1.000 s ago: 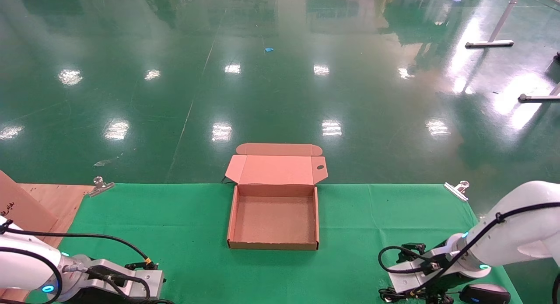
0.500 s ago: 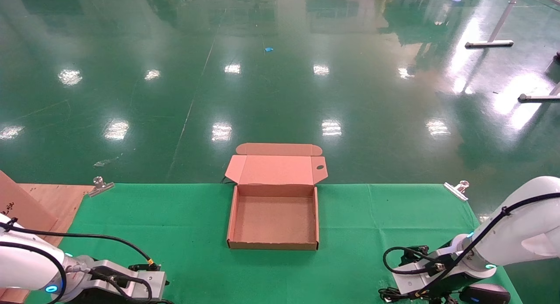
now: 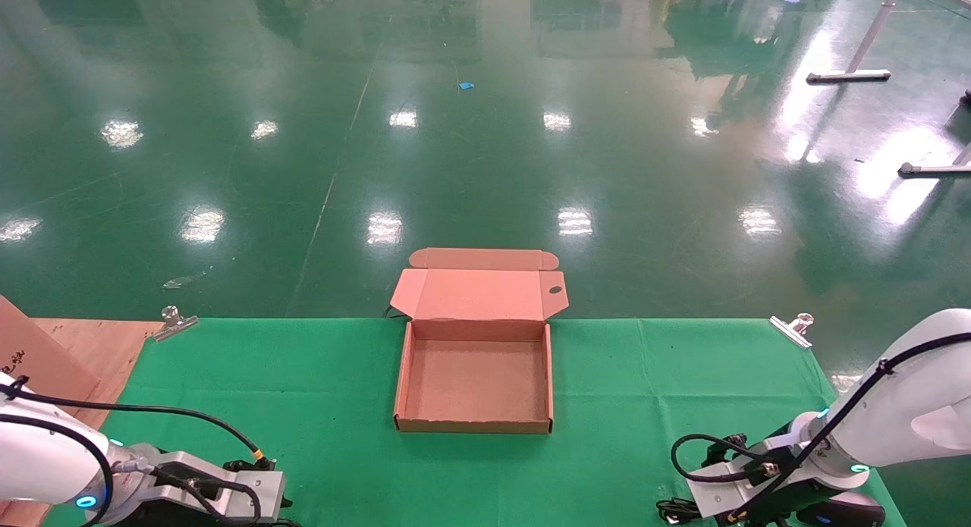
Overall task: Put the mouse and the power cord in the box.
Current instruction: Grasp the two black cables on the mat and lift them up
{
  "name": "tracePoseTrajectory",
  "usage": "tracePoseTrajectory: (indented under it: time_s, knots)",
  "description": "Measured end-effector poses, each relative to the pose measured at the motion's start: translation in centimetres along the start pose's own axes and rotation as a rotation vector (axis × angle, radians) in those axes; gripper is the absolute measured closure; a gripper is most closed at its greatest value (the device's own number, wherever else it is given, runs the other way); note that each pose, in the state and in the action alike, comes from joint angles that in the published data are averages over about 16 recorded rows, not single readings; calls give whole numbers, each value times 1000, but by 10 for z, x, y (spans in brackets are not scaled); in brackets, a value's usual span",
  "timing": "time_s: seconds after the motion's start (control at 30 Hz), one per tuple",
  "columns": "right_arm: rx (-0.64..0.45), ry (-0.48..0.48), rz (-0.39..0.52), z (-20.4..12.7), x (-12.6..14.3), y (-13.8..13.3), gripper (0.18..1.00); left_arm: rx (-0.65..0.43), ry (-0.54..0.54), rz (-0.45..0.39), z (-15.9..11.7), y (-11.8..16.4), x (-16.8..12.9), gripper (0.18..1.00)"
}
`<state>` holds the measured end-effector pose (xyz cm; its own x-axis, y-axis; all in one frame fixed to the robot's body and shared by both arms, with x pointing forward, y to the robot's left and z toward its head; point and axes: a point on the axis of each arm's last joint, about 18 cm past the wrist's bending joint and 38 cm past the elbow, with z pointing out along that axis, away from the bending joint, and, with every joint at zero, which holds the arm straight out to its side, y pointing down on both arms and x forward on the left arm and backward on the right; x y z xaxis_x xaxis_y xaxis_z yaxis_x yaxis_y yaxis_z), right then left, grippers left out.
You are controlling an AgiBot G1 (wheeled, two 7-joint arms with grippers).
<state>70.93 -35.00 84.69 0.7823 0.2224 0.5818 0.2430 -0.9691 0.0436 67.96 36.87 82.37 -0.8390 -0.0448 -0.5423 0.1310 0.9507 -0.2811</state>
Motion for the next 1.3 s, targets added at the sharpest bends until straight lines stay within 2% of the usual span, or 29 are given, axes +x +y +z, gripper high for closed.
tracePoseTrajectory:
  time_s: [0.47,0.67,0.97,1.3]
  knots:
    - [8,-6,7,0,-3,3,697,-9,13,12,4,-1,1,727]
    - [14,-6,13,-3,-4,5,820,-5,17,16,2,-2,1,814]
    - [51,32,18,-30,12,7,939,17,-5,52,-22,-13,-16,846]
    - [157,153,-8,-110,58,-4,971,61,-71,152,-88,-46,-55,848]
